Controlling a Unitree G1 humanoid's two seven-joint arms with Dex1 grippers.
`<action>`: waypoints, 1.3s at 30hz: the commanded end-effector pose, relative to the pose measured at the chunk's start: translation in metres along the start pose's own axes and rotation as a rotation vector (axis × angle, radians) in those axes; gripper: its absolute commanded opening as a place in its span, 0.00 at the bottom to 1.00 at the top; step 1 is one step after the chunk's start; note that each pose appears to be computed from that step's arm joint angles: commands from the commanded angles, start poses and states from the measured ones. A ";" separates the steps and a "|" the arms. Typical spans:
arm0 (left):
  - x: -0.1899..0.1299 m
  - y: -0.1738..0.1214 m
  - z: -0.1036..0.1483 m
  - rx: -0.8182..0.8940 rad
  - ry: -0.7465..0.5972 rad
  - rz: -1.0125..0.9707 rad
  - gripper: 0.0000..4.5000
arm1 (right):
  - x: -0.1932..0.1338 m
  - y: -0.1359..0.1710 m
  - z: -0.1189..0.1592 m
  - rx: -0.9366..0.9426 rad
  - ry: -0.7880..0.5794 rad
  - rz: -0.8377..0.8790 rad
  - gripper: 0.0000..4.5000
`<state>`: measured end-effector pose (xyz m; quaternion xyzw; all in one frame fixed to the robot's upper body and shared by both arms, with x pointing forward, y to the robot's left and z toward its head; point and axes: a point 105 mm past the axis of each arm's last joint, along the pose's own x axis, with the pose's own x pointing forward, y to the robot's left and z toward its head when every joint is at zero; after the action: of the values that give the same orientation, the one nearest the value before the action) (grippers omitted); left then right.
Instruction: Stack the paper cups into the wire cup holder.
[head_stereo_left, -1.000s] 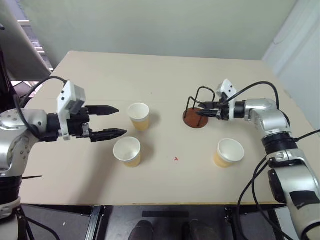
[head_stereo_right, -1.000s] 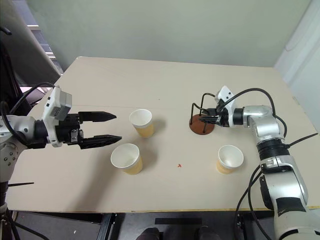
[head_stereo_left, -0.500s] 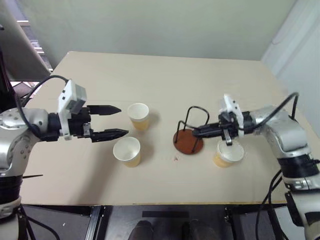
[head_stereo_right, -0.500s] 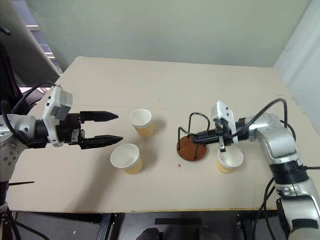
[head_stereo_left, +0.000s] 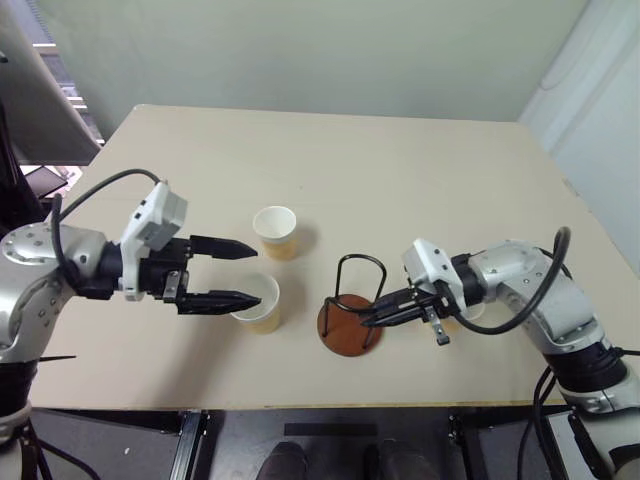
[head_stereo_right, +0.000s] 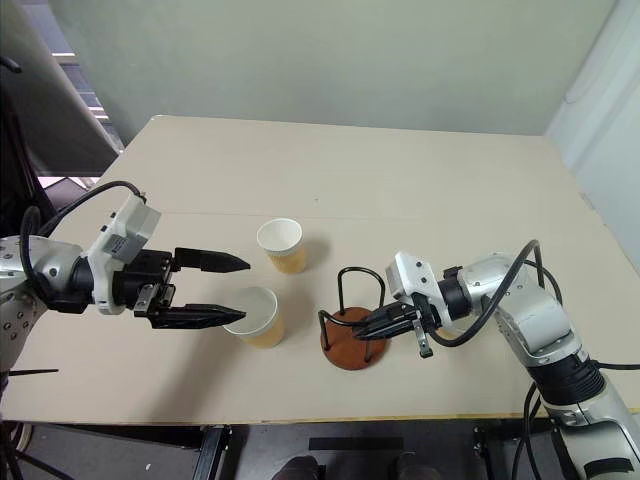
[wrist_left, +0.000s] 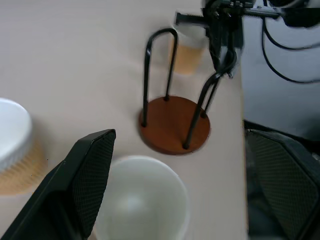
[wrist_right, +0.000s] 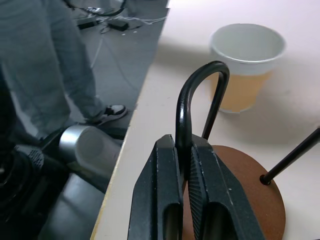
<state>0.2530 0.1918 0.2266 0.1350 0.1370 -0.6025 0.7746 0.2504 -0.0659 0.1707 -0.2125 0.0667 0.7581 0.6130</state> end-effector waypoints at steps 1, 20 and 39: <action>-0.001 -0.010 0.006 0.023 0.013 -0.046 1.00 | -0.001 0.007 -0.001 -0.054 0.004 0.057 0.00; 0.014 -0.029 0.007 0.019 0.033 -0.158 1.00 | -0.007 -0.011 0.000 -0.238 0.093 0.149 0.00; 0.018 -0.019 0.010 0.054 0.027 -0.185 1.00 | -0.070 -0.029 0.035 -0.246 0.172 -0.063 0.99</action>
<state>0.2388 0.1680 0.2215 0.1364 0.1592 -0.6672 0.7148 0.2817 -0.0946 0.2024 -0.3422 0.0486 0.7439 0.5720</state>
